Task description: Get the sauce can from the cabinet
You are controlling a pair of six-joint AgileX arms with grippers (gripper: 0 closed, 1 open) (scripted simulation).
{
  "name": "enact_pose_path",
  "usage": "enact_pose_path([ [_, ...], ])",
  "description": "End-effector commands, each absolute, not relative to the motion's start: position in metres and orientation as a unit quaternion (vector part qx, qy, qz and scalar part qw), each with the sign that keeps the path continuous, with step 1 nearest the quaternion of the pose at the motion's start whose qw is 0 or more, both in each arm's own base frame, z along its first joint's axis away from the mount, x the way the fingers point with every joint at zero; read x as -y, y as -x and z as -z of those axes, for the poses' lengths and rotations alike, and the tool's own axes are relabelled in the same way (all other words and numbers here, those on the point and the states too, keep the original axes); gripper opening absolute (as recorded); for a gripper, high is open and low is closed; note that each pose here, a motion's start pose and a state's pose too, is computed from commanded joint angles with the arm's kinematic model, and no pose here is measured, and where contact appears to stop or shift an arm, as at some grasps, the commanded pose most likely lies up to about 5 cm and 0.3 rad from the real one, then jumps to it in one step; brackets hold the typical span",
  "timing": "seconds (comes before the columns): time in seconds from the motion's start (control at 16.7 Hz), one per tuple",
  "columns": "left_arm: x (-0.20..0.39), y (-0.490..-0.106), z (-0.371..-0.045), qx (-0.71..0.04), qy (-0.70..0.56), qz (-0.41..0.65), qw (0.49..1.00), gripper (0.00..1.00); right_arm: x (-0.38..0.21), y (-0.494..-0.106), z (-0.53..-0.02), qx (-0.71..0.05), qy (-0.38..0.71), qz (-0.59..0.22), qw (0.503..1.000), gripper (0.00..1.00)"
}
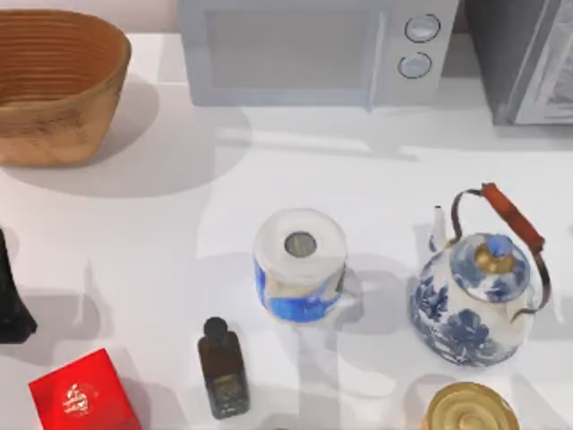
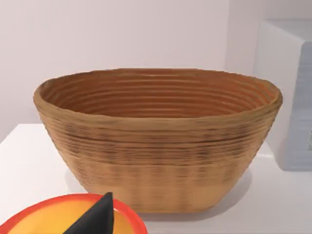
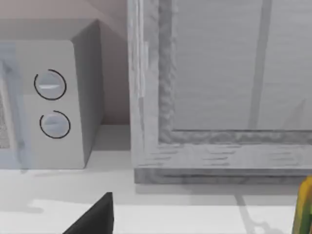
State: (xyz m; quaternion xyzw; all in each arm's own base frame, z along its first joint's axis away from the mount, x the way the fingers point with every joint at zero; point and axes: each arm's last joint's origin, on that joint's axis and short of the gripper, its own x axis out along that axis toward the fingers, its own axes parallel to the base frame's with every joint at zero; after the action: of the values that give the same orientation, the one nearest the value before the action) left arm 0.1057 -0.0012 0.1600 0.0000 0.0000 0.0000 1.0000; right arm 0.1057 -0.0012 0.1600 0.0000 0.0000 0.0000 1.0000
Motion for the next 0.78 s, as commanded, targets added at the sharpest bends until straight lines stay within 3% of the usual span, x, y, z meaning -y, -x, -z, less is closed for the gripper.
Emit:
enact_pose_path([
  [0.3, 0.001, -0.106, -0.16, 0.0, 0.0, 0.0, 1.0, 1.0, 0.0, -0.104, -0.177, 0.014, -0.001, -0.004, 1.0, 1.0],
  [0.78, 0.001, -0.106, -0.16, 0.0, 0.0, 0.0, 1.0, 1.0, -0.005, -0.108, -0.283, 0.027, -0.002, -0.009, 1.0, 1.0],
])
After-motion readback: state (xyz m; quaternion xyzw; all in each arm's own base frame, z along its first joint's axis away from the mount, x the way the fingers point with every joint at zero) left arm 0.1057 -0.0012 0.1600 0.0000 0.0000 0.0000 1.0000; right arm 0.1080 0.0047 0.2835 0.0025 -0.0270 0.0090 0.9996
